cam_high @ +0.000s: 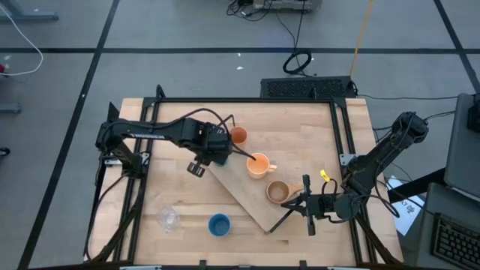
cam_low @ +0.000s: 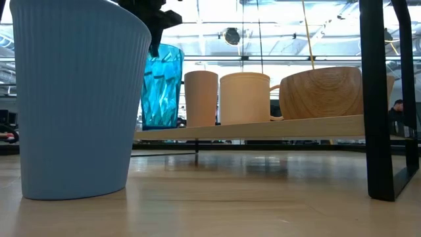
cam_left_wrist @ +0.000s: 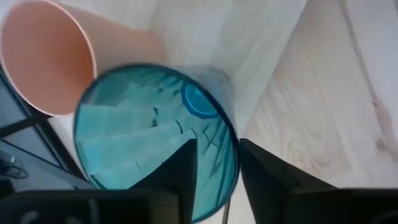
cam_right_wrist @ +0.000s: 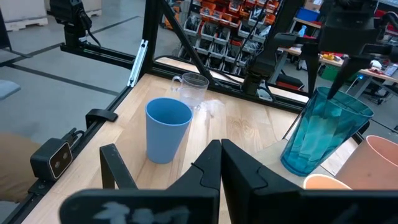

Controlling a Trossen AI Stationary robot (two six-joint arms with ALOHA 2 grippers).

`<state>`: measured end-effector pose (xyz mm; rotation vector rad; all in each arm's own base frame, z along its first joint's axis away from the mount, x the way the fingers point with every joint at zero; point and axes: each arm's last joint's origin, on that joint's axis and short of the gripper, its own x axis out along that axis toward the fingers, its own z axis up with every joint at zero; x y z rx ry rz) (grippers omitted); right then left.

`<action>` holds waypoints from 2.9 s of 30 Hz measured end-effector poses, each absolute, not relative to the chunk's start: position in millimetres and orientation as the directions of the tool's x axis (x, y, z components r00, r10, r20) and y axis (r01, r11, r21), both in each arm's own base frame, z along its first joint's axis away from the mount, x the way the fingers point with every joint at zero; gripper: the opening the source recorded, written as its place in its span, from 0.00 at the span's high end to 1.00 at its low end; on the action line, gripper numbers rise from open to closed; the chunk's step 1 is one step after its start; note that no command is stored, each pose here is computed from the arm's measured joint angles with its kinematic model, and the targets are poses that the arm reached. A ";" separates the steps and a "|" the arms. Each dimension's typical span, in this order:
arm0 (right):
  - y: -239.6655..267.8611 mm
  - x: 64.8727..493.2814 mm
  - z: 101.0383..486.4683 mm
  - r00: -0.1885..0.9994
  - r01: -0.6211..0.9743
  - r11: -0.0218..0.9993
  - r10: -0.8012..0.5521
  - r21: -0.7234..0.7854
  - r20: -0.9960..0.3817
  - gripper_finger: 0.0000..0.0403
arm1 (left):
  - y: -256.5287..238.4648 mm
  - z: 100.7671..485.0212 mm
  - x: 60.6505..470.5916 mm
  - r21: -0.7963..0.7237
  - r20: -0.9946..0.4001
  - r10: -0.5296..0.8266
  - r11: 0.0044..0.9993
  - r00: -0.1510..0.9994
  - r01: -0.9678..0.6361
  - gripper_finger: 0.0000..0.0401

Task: Stack small to large cups/mugs on shelf
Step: Put the blue glass on the shelf, then put the blue cup on the shelf

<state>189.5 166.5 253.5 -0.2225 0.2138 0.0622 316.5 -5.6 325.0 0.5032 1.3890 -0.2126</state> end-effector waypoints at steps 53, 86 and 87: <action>166.6 189.6 254.0 0.976 -0.084 0.975 0.038 -0.207 -0.216 1.00 | -110.8 424.3 218.7 0.193 -0.732 -0.098 0.920 0.675 0.343 0.58; 166.8 189.7 255.0 0.978 -0.082 0.977 0.040 -0.199 -0.206 1.00 | -180.9 433.3 284.2 0.014 -0.886 -0.218 0.870 0.409 0.494 0.58; 166.8 189.7 254.7 0.977 -0.083 0.976 0.040 -0.200 -0.208 1.00 | -180.4 429.9 286.3 0.009 -0.897 -0.206 0.876 0.391 0.482 0.58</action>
